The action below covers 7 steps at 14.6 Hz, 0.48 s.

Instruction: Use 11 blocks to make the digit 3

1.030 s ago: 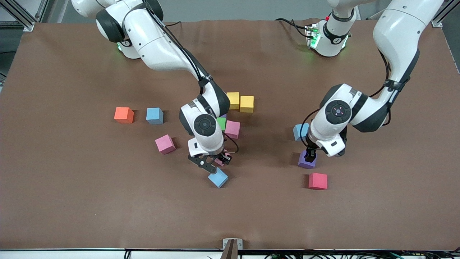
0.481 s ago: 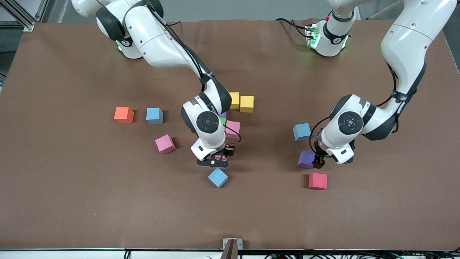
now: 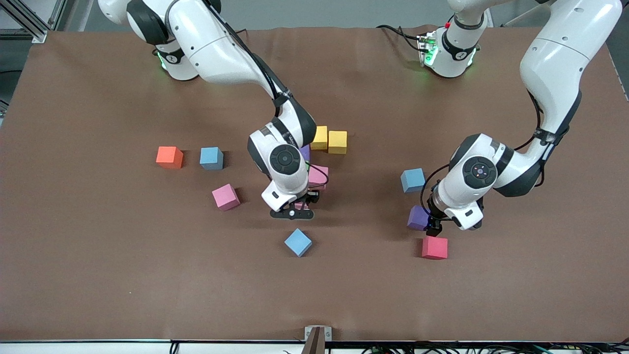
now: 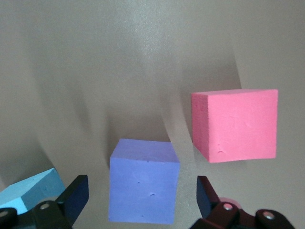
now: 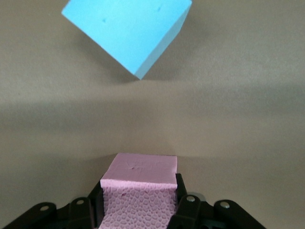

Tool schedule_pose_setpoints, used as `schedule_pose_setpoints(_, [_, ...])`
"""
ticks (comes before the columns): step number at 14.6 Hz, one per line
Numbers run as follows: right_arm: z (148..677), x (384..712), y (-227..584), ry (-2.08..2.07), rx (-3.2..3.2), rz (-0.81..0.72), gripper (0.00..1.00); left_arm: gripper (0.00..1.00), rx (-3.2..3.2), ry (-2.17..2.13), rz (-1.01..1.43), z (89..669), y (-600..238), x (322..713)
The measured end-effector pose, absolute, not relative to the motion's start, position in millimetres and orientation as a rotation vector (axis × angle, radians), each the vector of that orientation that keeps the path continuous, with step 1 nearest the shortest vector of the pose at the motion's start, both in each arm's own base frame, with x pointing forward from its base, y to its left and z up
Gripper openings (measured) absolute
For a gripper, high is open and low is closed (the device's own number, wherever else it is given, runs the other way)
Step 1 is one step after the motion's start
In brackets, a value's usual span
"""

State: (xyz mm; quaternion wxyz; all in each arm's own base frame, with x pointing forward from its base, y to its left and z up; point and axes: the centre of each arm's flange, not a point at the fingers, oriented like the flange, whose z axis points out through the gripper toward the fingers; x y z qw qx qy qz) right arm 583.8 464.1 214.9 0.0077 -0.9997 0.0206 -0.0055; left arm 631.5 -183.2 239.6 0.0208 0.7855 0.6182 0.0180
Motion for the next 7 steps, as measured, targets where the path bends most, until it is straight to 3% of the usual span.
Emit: schedule_pose_setpoints(7, [214.5, 566.6, 455.8, 0.049, -3.082, -0.092, 0.51, 1.00, 2.449, 1.906, 0.039, 221.6, -183.5, 636.2])
